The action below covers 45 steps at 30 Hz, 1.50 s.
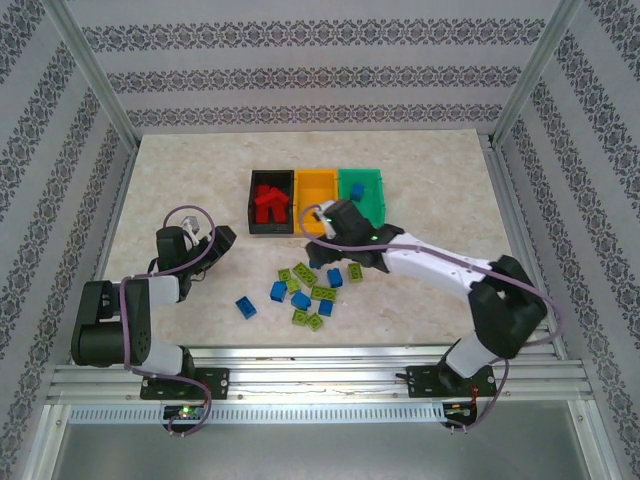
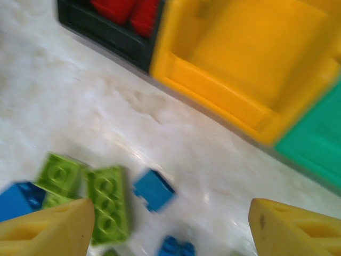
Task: Sort the legos into containers by color
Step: Pick up the lego from the middle-left of the table.
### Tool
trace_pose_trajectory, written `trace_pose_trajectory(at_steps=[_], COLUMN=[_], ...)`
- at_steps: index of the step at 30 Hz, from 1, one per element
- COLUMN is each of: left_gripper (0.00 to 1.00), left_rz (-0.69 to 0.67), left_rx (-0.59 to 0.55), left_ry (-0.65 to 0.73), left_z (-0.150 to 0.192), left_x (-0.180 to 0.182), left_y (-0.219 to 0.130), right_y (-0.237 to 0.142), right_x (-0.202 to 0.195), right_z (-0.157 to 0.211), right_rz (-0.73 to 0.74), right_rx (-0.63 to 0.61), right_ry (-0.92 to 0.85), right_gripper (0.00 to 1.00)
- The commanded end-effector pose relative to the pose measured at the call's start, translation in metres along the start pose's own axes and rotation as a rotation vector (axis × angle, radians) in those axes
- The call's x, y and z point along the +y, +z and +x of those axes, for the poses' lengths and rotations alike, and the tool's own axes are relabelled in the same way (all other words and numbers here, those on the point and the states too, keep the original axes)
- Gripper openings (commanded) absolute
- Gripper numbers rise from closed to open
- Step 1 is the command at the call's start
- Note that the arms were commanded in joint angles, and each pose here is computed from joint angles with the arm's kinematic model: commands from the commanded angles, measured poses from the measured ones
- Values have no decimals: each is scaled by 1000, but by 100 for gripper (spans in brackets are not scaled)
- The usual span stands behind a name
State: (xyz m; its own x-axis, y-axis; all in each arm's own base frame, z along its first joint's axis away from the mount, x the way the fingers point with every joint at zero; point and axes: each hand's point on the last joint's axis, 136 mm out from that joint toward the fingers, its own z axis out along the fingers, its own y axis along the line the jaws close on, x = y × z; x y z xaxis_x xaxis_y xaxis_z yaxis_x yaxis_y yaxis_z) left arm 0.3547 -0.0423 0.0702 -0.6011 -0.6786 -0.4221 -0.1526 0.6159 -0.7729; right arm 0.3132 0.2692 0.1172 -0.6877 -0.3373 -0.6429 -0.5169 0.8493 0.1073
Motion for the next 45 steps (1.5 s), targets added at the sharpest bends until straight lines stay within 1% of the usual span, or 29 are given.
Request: trace_pose_trajectory(at_steps=[1,3,5,8,9,11,13,16,19,21,25,27,29,30,31,32,34,36,38,44,45], left_gripper=[82,82,82,82,82,82,82,82,82,82,82,80,85,100,100,100,100,100,100,100,98], left_rz=[-52,-67,-46,1,-1,-22,-7,-9,-23,-25,-94,-140,-130,-110,-109,-122,-200,-230,-281,-447,-469], left_rx=[-18,-15,-17,-28,-29,-22,-23,-22,5,61,153,176,208,236,267,298,353,392,407,436,448], left_ry=[42,44,56,86,93,95,96,62,11,3,21,-26,-54,-59,-55,-45,-29,-23,0,134,150], left_z=[-2,-1,-2,-3,-2,1,6,16,33,51,83,98,112,121,128,134,142,149,150,144,145], left_x=[9,13,9,-2,-3,0,-2,-1,0,-8,-21,-15,-19,-23,-26,-26,-19,-16,-13,-8,-7], left_y=[-5,-5,-5,-9,-11,-15,-20,-30,-45,-56,-89,-104,-111,-111,-112,-112,-115,-110,-108,-113,-114], right_y=[-13,-17,-20,-29,-31,-30,-26,-23,-24,-25,-25,-24,-22,-21,-19,-18,-16,-15,-15,-15,-14], right_x=[-16,-24,-27,-29,-28,-30,-32,-35,-35,-33,-34,-33,-31,-30,-29,-29,-29,-29,-29,-33,-33], right_z=[-1,9,19,20,20,19,20,20,19,20,21,22,22,22,22,22,23,23,23,24,25], right_rz=[-18,-9,-10,-30,-43,-52,-59,-49,-59,-72,-72,-81,-94,-101,-105,-106,-105,-106,-104,-85,-86], right_rx=[-112,-152,-185,-243,-260,-272,-255,-234,-240,-240,-238,-233,-228,-224,-220,-217,-206,-205,-205,-203,-199], right_ry=[28,38,46,79,91,111,122,130,154,162,172,181,190,192,194,194,197,196,196,197,197], right_gripper=[77,76,79,82,82,82,82,82,82,82,83,83,83,83,83,83,83,83,83,83,83])
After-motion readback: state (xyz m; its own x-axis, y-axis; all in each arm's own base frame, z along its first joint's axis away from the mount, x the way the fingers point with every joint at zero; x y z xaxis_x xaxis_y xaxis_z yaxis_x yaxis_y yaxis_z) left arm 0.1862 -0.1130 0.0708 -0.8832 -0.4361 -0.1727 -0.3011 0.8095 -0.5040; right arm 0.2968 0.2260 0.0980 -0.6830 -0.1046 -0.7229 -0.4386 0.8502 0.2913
